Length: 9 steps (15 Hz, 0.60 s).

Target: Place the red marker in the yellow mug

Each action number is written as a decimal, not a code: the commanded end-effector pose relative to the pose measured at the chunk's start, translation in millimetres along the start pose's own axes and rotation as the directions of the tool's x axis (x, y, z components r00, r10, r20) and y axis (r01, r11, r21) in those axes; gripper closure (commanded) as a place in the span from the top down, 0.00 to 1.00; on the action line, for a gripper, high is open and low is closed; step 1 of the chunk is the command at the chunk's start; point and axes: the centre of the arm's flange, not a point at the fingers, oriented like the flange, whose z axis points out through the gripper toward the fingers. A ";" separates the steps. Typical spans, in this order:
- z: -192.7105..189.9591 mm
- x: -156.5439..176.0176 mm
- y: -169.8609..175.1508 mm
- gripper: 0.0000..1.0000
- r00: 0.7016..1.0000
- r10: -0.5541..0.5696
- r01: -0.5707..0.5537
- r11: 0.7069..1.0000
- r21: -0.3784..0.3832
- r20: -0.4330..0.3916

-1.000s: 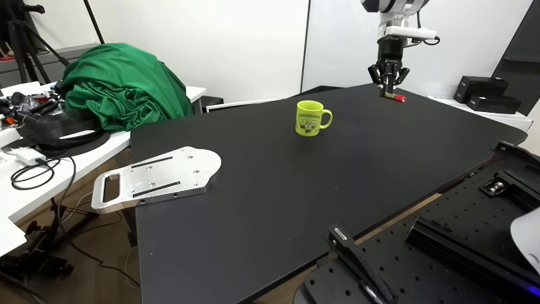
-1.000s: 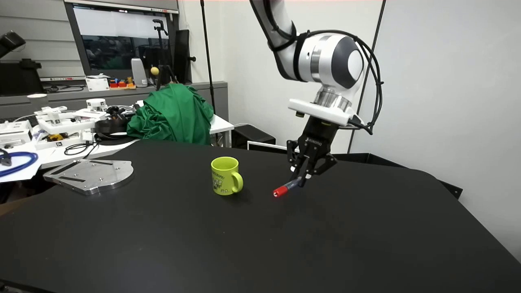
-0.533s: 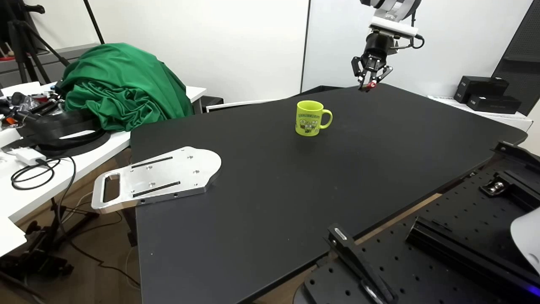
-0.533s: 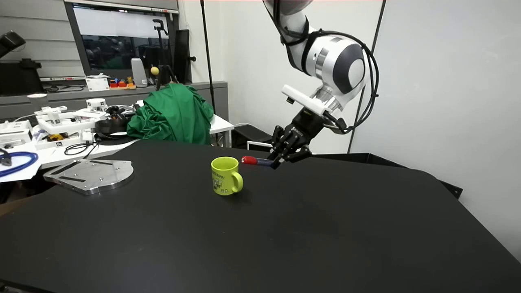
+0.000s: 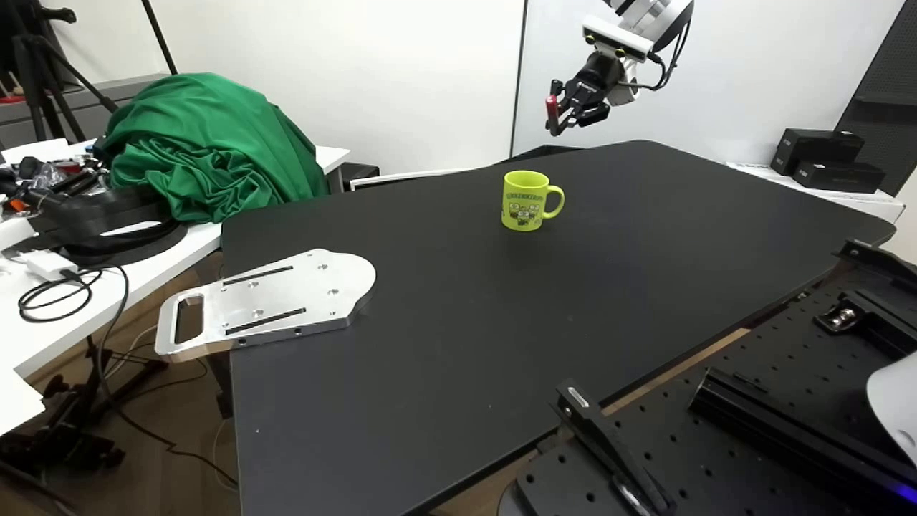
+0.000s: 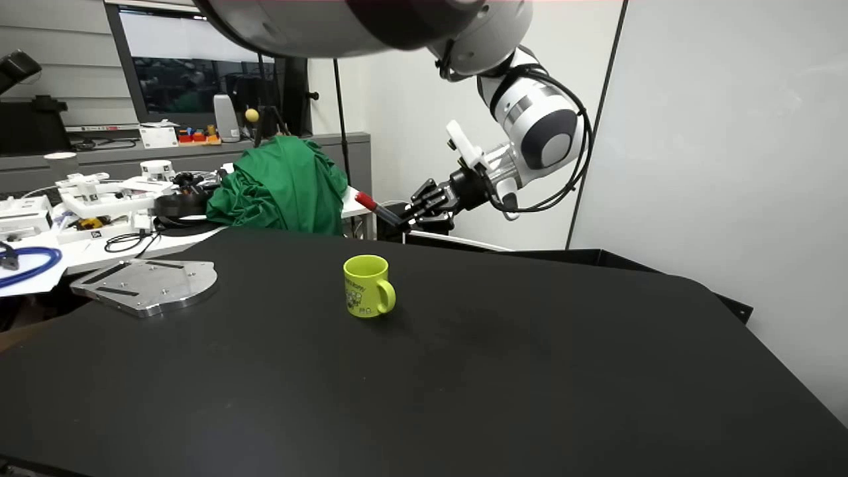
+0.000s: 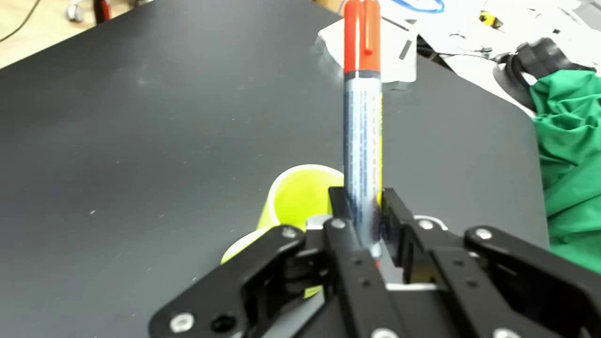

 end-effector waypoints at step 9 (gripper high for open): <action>62.9 32.0 -37.9 0.05 0.934 0.151 -0.241 0.935 0.259 0.324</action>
